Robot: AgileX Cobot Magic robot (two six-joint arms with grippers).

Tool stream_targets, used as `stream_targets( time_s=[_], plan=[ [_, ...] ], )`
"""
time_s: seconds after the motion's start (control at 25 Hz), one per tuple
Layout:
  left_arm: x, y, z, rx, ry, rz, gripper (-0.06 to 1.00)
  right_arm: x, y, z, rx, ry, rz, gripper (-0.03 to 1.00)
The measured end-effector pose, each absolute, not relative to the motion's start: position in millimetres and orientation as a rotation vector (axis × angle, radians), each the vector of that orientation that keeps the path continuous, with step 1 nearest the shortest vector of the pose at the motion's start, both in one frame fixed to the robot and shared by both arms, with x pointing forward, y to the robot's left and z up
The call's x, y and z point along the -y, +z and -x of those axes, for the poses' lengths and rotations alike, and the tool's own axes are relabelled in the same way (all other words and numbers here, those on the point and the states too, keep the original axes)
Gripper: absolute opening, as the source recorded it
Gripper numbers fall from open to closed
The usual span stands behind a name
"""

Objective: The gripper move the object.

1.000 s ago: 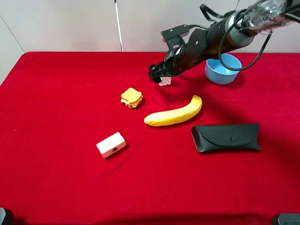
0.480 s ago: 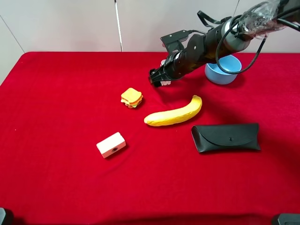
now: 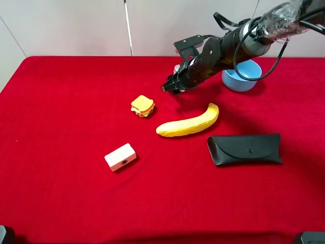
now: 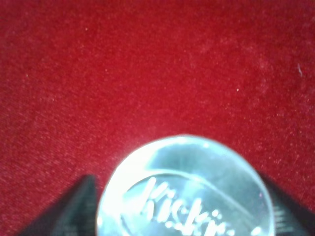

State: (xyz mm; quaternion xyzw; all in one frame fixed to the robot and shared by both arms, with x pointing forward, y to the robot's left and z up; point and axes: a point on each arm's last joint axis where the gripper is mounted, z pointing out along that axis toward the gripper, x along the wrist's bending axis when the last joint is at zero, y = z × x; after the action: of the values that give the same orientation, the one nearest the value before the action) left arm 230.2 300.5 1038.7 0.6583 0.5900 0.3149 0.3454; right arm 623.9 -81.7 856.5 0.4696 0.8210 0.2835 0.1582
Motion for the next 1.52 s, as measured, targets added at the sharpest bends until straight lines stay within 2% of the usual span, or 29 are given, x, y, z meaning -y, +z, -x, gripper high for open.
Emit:
stream_targets(
  time_s=[0.08, 1.04, 1.52],
  plan=[
    [-300.5, 1038.7, -230.2, -1.532, 0.817, -1.709, 0.97, 81.7, 856.4, -623.7, -2.35, 0.809, -1.344, 0.32],
    [-300.5, 1038.7, -230.2, -1.532, 0.817, -1.709, 0.97, 81.6, 858.4, -624.0, -2.346, 0.815, -1.341, 0.32],
    [-300.5, 1038.7, -230.2, -1.532, 0.817, -1.709, 0.97, 80.5, 900.1, -617.2, -2.313, 0.888, -1.304, 0.32]
  ],
)
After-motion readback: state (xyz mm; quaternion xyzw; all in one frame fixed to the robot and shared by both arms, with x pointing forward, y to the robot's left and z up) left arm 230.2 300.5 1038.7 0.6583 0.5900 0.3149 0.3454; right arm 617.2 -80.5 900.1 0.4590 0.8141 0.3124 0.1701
